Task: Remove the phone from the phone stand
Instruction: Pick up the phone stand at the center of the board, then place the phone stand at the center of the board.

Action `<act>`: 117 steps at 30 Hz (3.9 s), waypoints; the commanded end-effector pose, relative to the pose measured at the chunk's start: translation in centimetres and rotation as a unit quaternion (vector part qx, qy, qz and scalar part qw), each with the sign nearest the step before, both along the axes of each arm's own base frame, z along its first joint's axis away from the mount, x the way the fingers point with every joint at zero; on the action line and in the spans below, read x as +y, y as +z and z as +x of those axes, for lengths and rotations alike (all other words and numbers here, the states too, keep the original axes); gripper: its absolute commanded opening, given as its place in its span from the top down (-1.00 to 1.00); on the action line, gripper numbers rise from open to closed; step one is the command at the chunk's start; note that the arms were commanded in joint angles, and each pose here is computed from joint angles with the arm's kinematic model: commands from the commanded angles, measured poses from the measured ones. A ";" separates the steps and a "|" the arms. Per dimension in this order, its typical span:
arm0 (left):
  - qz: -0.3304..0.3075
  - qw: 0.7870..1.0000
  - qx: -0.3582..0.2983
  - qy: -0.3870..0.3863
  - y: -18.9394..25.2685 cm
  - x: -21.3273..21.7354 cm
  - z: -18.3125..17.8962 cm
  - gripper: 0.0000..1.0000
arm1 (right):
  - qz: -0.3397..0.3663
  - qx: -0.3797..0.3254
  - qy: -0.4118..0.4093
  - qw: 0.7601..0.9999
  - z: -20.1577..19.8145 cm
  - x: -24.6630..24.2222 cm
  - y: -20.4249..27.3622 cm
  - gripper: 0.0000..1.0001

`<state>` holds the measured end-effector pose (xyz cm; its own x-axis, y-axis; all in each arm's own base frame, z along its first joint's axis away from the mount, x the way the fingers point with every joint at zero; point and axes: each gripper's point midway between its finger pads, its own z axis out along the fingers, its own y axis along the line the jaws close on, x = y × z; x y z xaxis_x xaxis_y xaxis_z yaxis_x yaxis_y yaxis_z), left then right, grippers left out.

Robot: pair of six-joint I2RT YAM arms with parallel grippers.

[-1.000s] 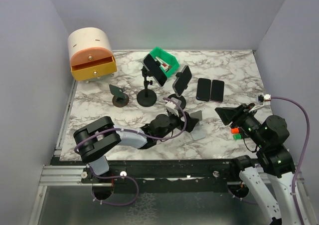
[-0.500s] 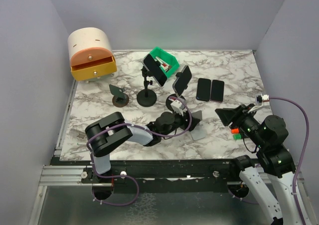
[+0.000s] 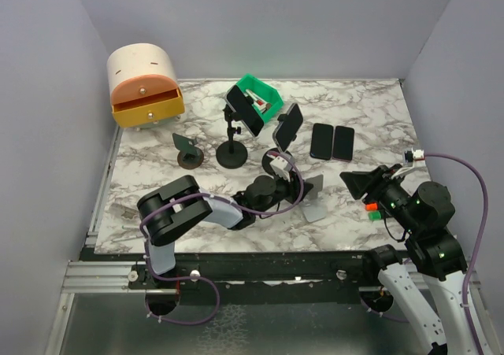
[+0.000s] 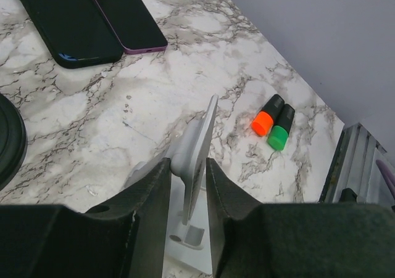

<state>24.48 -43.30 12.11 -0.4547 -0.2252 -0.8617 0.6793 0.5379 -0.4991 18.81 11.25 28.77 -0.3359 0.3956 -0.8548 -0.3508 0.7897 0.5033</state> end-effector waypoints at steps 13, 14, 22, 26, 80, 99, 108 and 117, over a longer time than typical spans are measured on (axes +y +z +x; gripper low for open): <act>-0.022 0.998 -0.033 -0.048 2.3 1.7 -2.8 1.00 | -0.014 -0.005 -0.016 1.000 -0.1 -0.7 0.0 0.09; -0.028 0.998 -0.028 -0.047 2.8 2.5 -3.4 1.00 | -0.014 -0.006 -0.017 1.000 -0.1 -0.7 0.0 0.09; 0.011 1.000 0.007 0.023 3.1 10.5 -5.9 1.00 | 0.001 -0.006 -0.013 1.000 0.1 -0.4 -0.6 0.09; 0.038 0.994 -0.012 0.100 5.6 15.6 -5.2 1.00 | 0.005 -0.006 -0.007 1.000 0.2 -0.1 -0.9 0.09; 0.071 0.811 0.000 0.580 3.3 45.0 7.7 1.00 | 0.020 -0.016 0.026 0.999 -0.1 1.4 -2.6 0.10; 0.092 0.825 0.030 0.556 1.3 44.6 8.4 0.42 | 0.014 -0.013 0.024 1.000 -0.2 1.3 -2.5 0.10; 0.097 0.820 0.037 0.563 1.7 44.9 7.7 -0.05 | 0.011 -0.011 0.025 1.000 -0.1 1.4 -2.6 0.10; 0.102 0.806 0.030 0.582 3.2 45.1 6.7 -0.36 | 0.006 -0.010 0.026 1.000 -0.2 1.3 -2.4 0.10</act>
<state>31.48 1.53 13.62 -0.1132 -0.3958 -0.9113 -0.3418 0.8767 -0.3383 18.72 12.87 25.53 -0.3555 0.3974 -0.8460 -0.4014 0.7525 0.5221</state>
